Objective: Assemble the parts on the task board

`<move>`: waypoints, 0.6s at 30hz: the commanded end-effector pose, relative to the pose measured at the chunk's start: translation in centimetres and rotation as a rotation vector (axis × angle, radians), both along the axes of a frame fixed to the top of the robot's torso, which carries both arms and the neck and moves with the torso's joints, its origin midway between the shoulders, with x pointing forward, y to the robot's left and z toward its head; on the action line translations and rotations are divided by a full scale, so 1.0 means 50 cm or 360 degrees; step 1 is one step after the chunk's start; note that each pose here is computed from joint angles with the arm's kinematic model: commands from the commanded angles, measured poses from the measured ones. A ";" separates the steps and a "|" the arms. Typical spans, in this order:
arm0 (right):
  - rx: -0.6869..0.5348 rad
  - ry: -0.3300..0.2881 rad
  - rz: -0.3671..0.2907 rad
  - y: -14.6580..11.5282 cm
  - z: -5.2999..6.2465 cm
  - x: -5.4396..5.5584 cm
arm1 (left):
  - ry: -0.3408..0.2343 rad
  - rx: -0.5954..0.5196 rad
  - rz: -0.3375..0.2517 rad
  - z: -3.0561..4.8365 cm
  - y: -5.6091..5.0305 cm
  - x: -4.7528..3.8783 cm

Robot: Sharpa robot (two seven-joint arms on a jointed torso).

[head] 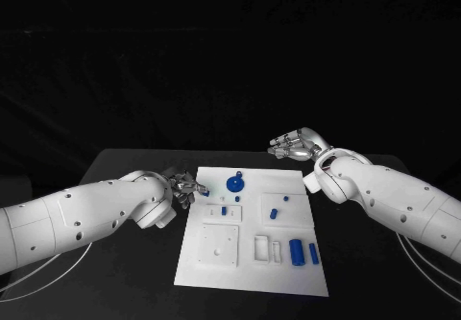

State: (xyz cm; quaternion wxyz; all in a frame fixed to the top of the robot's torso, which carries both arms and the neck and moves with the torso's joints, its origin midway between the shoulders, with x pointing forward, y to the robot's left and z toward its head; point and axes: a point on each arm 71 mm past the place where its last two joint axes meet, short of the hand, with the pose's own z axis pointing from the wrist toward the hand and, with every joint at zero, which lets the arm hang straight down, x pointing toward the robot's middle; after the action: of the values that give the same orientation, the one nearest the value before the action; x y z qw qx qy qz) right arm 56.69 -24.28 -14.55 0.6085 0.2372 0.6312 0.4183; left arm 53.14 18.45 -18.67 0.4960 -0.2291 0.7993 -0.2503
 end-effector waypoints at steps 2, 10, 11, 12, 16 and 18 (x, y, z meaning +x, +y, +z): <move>0.0004 -0.0004 0.0020 0.002 0.001 -0.001 | -0.0082 -0.0107 0.0088 -0.001 -0.004 -0.010; 0.0004 -0.0005 0.0020 0.002 0.001 -0.002 | -0.0021 -0.0123 0.0059 -0.013 -0.022 -0.025; 0.0004 -0.0005 0.0020 0.002 0.001 -0.002 | -0.0012 -0.0117 0.0058 -0.014 -0.023 -0.026; 0.0004 -0.0005 0.0020 0.002 0.001 -0.002 | -0.0001 -0.0111 0.0056 -0.016 -0.025 -0.026; 0.0003 -0.0004 0.0019 0.001 0.001 -0.002 | 0.0045 -0.0084 0.0043 -0.023 -0.029 -0.030; 0.0003 -0.0004 0.0018 0.000 0.001 -0.002 | 0.0064 -0.0074 0.0035 -0.026 -0.030 -0.032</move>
State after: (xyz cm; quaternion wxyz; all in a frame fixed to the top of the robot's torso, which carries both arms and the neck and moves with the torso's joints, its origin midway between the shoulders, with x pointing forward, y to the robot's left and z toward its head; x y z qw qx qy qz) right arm 56.65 -24.33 -14.52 0.6084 0.2373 0.6312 0.4186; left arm 51.78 17.18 -19.65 0.4895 -0.2533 0.7915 -0.2644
